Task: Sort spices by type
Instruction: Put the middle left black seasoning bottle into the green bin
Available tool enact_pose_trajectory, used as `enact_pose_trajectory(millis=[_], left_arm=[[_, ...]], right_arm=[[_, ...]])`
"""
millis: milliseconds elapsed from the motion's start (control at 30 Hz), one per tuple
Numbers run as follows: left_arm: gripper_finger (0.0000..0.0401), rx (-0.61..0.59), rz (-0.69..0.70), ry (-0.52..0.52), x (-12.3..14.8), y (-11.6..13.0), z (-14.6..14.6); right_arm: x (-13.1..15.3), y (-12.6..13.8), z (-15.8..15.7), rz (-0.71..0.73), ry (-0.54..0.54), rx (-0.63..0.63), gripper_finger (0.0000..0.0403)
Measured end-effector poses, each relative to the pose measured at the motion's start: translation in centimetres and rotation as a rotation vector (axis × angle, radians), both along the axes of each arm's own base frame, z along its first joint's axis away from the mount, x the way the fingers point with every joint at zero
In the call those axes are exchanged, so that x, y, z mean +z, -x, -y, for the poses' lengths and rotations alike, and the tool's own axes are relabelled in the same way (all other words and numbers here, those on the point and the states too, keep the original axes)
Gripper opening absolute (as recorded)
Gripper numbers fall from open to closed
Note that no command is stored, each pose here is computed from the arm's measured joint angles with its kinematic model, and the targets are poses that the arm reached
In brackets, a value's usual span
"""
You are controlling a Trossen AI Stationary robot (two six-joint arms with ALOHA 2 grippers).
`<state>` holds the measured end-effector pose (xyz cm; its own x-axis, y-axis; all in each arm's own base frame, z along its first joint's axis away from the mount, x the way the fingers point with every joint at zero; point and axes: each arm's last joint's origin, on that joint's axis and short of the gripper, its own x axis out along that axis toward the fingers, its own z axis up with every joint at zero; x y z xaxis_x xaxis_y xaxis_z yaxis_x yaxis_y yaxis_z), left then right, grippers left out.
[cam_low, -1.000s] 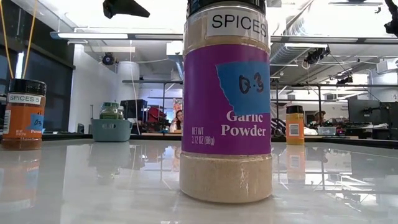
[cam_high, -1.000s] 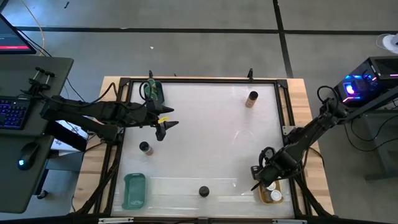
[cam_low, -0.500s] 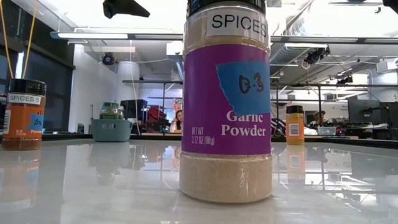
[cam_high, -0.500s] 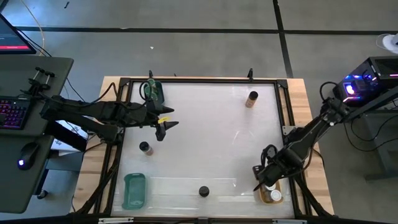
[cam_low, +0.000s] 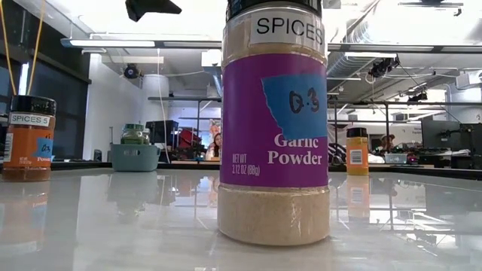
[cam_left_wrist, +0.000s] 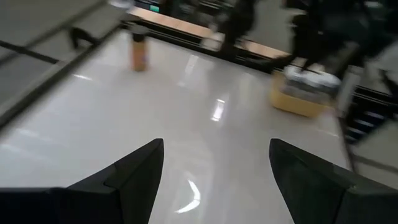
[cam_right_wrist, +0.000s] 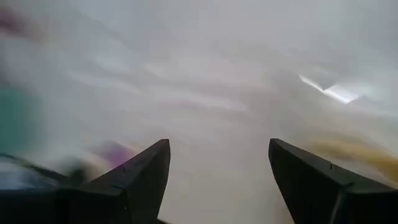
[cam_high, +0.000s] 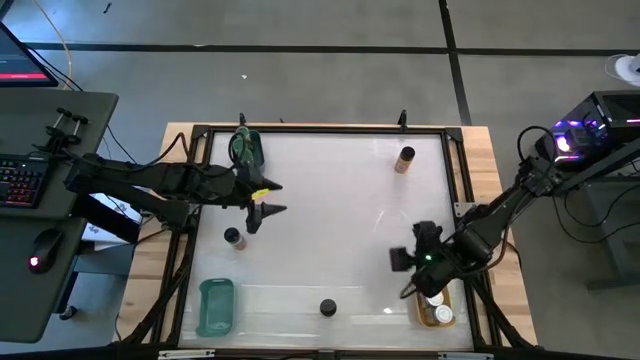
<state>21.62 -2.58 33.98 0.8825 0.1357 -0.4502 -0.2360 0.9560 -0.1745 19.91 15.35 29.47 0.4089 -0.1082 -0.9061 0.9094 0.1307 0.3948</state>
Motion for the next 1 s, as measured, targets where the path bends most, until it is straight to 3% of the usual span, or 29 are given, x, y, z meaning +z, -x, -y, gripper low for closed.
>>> enact_pose_trajectory(millis=[133,200,333,500,600,700,867,1000], left_arm=[[0.0278,-0.110,-0.008,-0.005,0.2,0.6,0.8],[0.0278,-0.143,-0.018,-0.021,0.3,1.2,1.2],[0.0278,-0.169,-0.019,-0.022,0.6,2.1,1.5],[0.0278,-0.145,0.000,0.039,0.8,2.4,1.8],[0.0278,-0.048,-0.046,0.074,0.3,2.7,1.9],[0.0278,0.088,-0.191,0.158,-1.2,3.4,2.0],[0.0278,0.374,-0.495,0.422,-3.1,4.4,2.1],[0.0278,0.526,-0.709,0.489,-4.3,4.3,2.6]], right_arm=[[1.0,-2.5,1.1,0.309,0.179,-0.098,0.0269],[1.4,-3.8,2.0,0.368,0.239,-0.094,0.0269],[2.1,-6.3,4.3,0.392,0.286,0.024,0.0268],[2.7,-9.0,7.1,0.406,0.427,0.288,0.0268],[2.7,-10.2,8.7,0.390,0.522,0.456,0.0268],[2.5,-10.7,10.3,0.354,0.572,0.574,0.0268],[2.2,-10.7,12.6,0.279,0.619,0.643,0.0268],[1.9,-10.8,14.0,0.241,0.619,0.675,0.0268]])
